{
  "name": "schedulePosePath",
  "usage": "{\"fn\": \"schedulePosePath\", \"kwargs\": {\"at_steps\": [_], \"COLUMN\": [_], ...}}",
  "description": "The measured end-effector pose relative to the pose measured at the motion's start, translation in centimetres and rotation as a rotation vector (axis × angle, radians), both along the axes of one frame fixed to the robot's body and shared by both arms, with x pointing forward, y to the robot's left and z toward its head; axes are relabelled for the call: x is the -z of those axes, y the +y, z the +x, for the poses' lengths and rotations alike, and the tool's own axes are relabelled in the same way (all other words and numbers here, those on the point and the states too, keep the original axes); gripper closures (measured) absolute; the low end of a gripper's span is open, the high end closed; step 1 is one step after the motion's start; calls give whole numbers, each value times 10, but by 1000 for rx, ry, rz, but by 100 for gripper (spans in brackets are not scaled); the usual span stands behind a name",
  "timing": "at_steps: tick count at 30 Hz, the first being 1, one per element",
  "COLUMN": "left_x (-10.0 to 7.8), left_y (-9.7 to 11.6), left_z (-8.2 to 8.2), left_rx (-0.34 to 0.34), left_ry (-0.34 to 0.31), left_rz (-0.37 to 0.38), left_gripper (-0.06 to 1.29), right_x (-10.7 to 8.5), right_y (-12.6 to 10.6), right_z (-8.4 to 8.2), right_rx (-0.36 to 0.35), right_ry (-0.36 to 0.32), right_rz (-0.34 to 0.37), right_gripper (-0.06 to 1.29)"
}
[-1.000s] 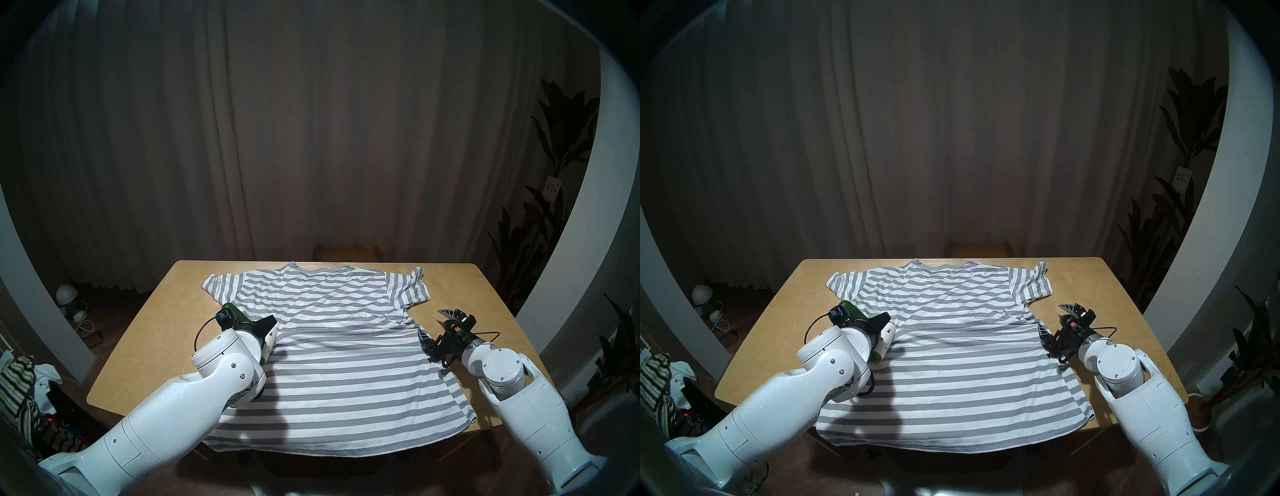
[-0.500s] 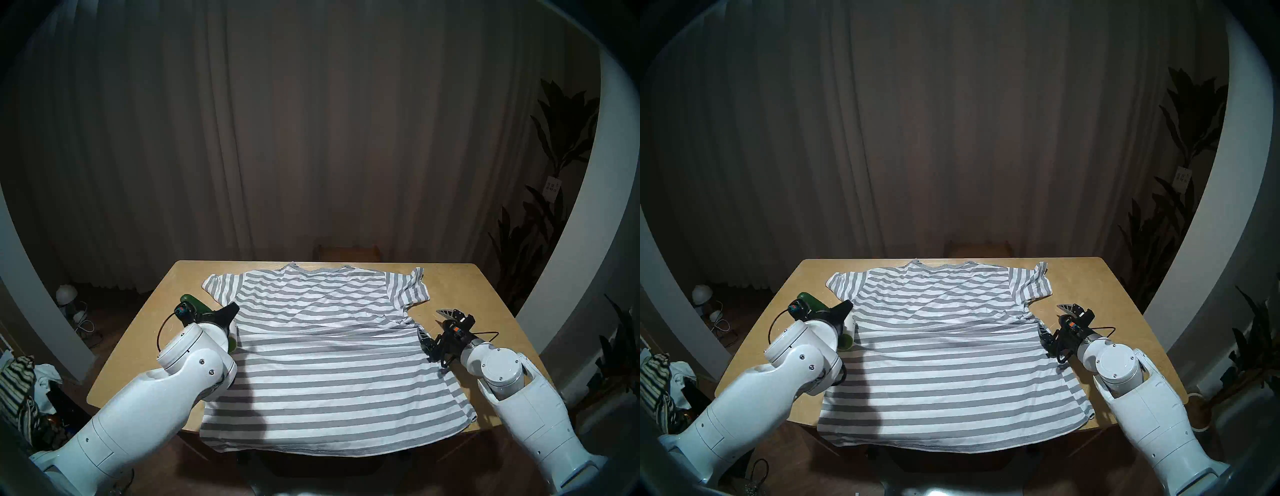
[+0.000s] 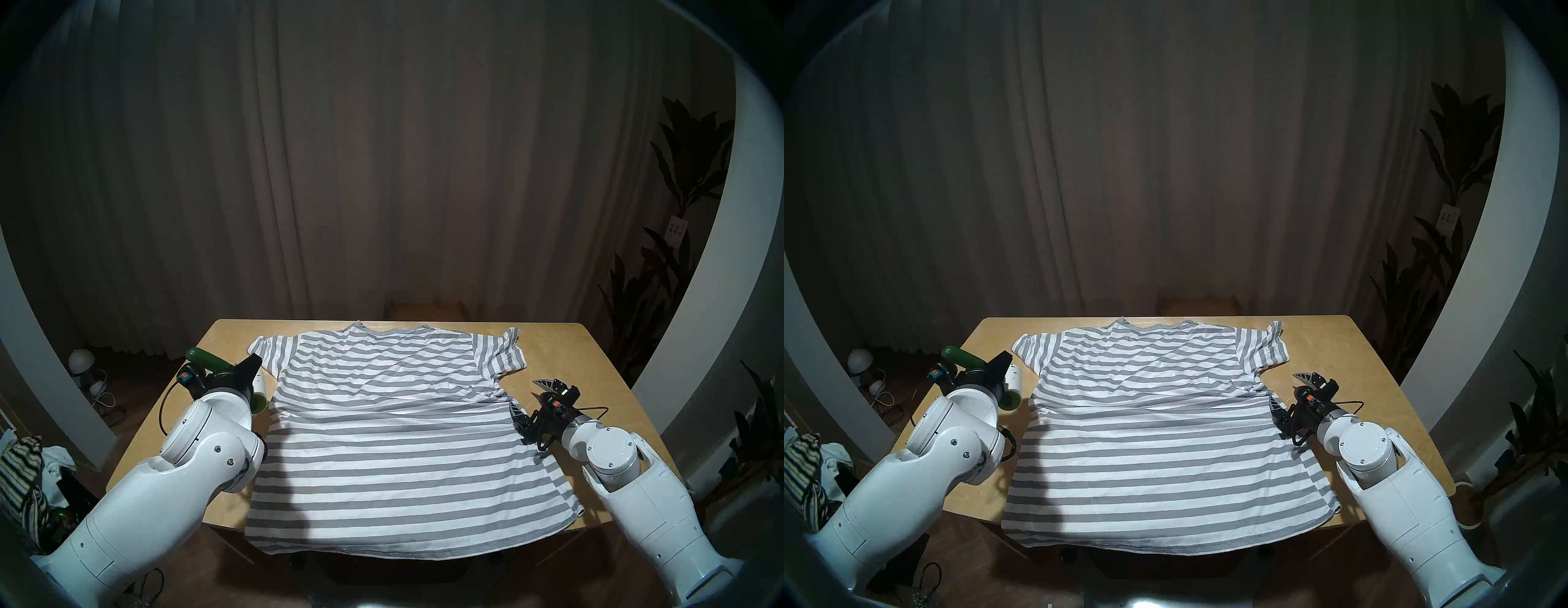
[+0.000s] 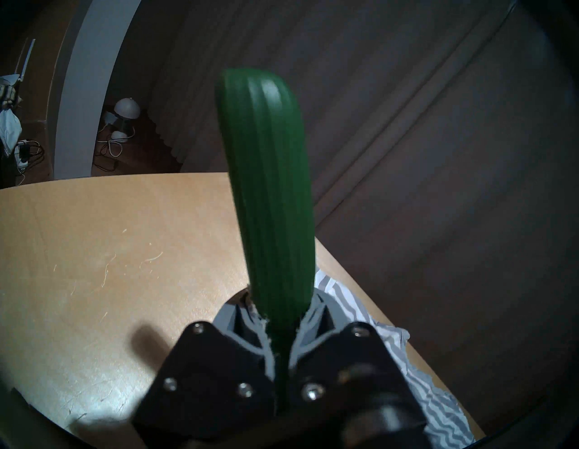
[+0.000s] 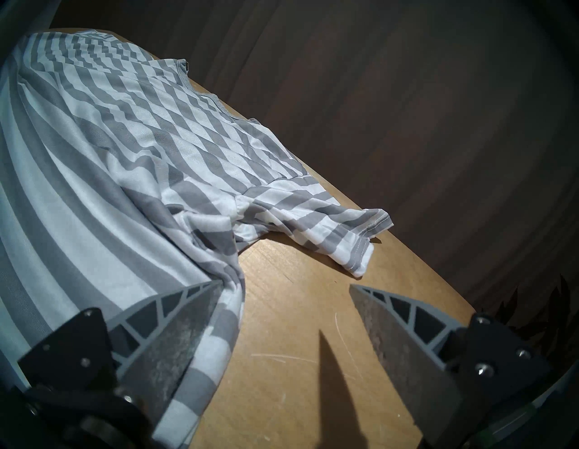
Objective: Use the fur roller to clean a top
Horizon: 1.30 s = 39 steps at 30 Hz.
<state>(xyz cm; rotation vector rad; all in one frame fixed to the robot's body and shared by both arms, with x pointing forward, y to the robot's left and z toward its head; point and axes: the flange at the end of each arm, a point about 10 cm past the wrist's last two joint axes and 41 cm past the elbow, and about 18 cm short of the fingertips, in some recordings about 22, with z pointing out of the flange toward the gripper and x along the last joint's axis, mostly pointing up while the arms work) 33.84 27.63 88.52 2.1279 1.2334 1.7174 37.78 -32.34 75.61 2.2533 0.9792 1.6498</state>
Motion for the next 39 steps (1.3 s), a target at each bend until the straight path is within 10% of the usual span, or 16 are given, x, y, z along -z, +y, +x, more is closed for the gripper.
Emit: {"fn": "schedulePosePath", "kwargs": {"at_steps": [27, 39], "left_x": [41, 50], "left_y": [83, 100], "left_z": [3, 10], "left_rx": [-67, -70], "left_ry": [-159, -254], "left_rz": [-150, -263], "left_gripper": [122, 122], "right_x": [7, -18], "right_y": [38, 35], "right_z": [-45, -46], "right_rx": [22, 93], "right_ry": [70, -3], "right_rz": [214, 305], "right_gripper": [8, 3]}}
